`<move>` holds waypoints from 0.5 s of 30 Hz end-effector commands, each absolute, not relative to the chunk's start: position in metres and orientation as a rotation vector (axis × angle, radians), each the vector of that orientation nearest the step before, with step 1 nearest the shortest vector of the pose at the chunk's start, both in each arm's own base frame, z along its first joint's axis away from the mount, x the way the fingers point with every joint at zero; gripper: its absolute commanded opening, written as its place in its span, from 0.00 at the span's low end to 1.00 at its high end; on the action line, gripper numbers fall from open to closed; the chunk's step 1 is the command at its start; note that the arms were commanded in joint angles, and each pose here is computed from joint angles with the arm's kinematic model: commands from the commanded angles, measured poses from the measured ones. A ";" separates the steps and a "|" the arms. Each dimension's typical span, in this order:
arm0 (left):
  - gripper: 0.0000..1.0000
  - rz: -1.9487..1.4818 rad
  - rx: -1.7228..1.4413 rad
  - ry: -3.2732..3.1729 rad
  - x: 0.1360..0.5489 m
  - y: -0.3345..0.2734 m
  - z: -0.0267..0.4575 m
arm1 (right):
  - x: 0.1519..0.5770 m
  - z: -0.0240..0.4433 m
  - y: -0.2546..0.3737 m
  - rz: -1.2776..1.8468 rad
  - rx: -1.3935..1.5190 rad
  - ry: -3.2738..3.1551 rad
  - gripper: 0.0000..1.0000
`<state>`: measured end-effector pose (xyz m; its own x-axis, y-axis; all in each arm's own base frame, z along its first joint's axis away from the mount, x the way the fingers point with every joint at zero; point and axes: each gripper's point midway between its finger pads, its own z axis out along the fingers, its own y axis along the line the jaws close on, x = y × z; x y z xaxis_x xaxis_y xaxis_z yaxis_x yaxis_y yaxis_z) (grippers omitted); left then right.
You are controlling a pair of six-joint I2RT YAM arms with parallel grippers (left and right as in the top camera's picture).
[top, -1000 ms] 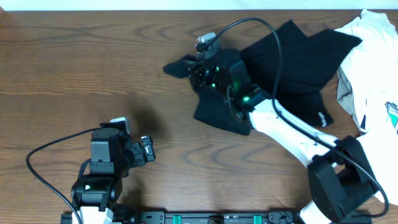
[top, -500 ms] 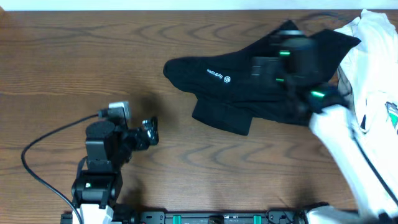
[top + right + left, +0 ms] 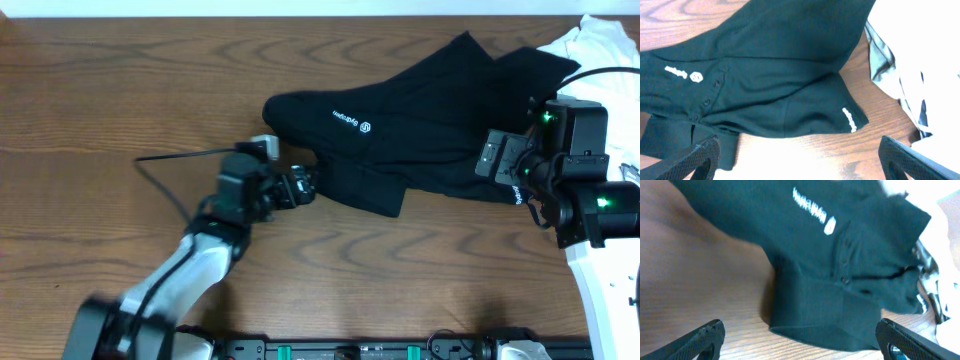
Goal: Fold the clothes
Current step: 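Grasp the shirt's left edge with the left gripper and spread it left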
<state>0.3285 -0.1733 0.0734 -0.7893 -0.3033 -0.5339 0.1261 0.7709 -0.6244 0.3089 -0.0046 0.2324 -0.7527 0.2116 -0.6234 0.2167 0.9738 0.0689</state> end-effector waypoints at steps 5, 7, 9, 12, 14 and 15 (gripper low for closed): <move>0.98 -0.944 -0.137 2.396 0.327 -0.203 0.028 | 0.303 0.231 -0.008 -0.035 0.294 2.465 0.99; 0.98 -0.941 -0.136 2.418 0.325 -0.205 0.019 | 0.302 0.230 -0.009 -0.037 0.295 2.470 0.99; 0.98 -0.918 -0.143 2.440 0.323 -0.204 0.010 | 0.302 0.230 -0.008 -0.036 0.294 2.470 0.99; 0.98 -0.855 -0.142 2.458 0.323 -0.200 -0.002 | 0.302 0.230 -0.008 -0.036 0.295 2.471 0.99; 0.99 -0.825 -0.121 2.460 0.323 -0.200 -0.005 | 0.302 0.230 -0.008 -0.036 0.295 2.471 0.99; 0.98 -0.815 -0.121 2.462 0.323 -0.200 -0.007 | 0.301 0.230 -0.008 -0.036 0.295 2.473 0.99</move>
